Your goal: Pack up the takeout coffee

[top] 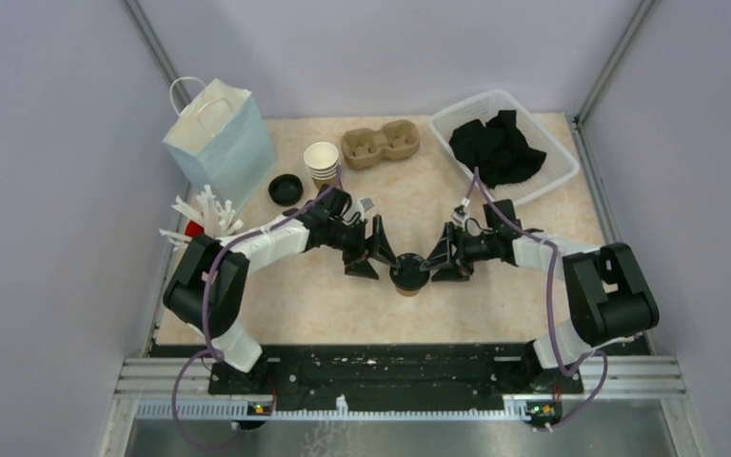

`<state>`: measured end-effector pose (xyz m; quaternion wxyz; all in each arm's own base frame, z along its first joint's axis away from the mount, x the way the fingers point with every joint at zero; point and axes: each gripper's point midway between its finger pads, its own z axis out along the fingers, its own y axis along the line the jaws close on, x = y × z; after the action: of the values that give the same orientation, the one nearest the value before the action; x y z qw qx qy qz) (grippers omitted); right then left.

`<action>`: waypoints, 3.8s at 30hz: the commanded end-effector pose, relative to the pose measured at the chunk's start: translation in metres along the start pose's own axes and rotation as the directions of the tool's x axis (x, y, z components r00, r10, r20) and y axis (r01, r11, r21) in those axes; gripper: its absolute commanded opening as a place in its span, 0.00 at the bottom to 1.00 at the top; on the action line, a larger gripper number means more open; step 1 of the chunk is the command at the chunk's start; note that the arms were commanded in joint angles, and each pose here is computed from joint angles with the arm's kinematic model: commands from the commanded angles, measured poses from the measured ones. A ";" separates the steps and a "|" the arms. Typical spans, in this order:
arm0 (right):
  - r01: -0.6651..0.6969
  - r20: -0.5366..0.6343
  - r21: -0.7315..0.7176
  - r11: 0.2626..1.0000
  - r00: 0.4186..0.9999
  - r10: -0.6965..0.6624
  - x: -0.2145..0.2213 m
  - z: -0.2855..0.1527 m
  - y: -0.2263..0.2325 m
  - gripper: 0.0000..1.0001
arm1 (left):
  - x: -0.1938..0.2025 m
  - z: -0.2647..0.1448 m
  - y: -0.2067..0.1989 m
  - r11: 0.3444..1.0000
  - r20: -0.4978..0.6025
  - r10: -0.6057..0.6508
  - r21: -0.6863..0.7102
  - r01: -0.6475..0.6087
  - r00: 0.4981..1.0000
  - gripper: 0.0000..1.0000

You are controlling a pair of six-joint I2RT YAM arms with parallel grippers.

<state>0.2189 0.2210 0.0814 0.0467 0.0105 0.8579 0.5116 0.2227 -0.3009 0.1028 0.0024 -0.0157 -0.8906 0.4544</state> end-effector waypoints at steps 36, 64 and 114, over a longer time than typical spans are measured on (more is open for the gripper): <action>0.145 -0.045 -0.065 0.987 0.988 -0.148 0.034 0.023 0.033 0.88 | 0.008 0.017 0.017 0.999 -0.003 -0.018 -0.049 0.017 1.000 0.58; 0.105 0.076 0.005 0.995 0.992 -0.105 -0.005 -0.004 0.023 0.81 | -0.005 -0.010 -0.028 0.995 0.042 0.099 0.017 -0.099 0.994 0.84; 0.202 0.300 0.399 0.894 0.893 -0.335 0.010 -0.121 0.084 0.83 | 0.010 0.058 -0.049 0.996 -0.075 0.078 0.043 -0.075 0.994 0.77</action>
<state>0.2008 0.1653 0.1807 0.2299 -0.0147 0.9120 0.3395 0.1979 -0.3450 0.0943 0.0466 -0.0439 -0.8936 0.4442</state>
